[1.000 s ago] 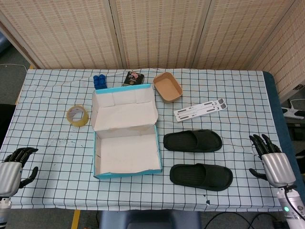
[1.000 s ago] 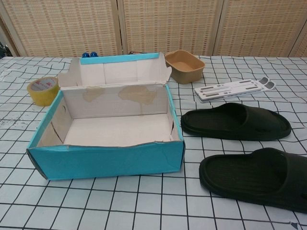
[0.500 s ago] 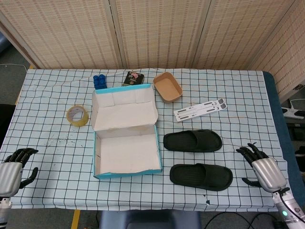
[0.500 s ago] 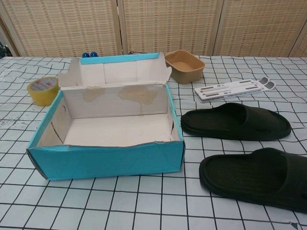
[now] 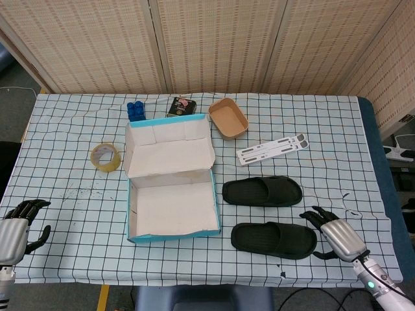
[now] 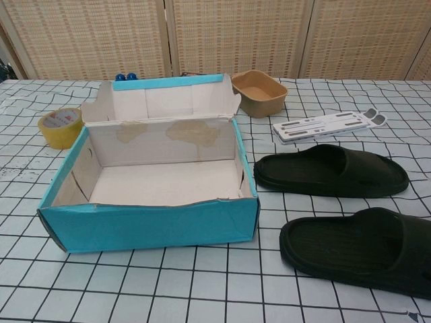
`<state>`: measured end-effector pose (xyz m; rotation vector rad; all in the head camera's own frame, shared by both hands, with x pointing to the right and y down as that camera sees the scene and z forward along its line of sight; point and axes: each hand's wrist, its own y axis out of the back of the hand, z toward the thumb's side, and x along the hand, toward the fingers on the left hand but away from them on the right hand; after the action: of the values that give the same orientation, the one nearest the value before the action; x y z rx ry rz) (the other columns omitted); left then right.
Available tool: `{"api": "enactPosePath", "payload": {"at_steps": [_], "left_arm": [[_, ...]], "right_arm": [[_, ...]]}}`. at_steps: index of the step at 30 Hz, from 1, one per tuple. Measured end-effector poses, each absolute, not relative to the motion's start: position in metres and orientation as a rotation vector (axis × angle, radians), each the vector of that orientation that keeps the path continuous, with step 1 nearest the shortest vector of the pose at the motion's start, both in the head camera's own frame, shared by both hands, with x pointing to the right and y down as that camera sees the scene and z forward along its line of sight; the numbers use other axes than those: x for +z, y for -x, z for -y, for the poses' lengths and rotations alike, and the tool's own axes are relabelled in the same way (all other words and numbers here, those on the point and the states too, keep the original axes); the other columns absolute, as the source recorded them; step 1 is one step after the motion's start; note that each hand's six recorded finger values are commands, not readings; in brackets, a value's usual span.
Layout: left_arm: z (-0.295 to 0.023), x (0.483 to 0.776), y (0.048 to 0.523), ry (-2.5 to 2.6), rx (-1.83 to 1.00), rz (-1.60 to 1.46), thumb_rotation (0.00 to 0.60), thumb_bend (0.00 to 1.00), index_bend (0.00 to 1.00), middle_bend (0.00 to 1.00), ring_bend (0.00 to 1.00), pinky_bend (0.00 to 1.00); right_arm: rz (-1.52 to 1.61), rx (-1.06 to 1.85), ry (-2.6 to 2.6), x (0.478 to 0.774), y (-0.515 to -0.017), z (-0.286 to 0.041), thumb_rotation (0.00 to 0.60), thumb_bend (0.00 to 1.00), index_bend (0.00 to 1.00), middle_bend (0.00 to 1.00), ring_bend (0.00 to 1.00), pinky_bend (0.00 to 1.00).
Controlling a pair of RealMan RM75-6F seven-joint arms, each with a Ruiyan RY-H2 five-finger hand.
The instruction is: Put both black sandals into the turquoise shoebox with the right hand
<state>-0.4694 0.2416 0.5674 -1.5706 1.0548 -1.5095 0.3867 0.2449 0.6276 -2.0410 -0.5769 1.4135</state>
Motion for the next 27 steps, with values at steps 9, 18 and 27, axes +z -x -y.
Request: {"api": "enactPosePath", "payload": {"at_steps": [9, 18, 27], "left_arm": [[-0.241, 0.566, 0.469, 1.568, -1.498, -1.059, 0.600, 0.40, 0.25, 0.23, 0.19, 0.35], [-0.241, 0.568, 0.473, 1.566, -1.515, -1.061, 0.600, 0.40, 0.25, 0.23, 0.19, 0.35], [-0.240, 0.570, 0.474, 1.570, -1.522, -1.067, 0.600, 0.40, 0.25, 0.23, 0.19, 0.35]], "right_arm": [[0.508, 1.421, 2.120, 0.642, -0.375, -0.246, 0.600, 0.03, 0.10, 0.15, 0.06, 0.13], [0.432, 1.468, 2.184, 0.655, -0.365, -0.248, 0.600, 0.03, 0.09, 0.14, 0.05, 0.12], [0.357, 1.510, 2.237, 0.673, -0.354, -0.250, 0.600, 0.03, 0.09, 0.14, 0.05, 0.12]]}}
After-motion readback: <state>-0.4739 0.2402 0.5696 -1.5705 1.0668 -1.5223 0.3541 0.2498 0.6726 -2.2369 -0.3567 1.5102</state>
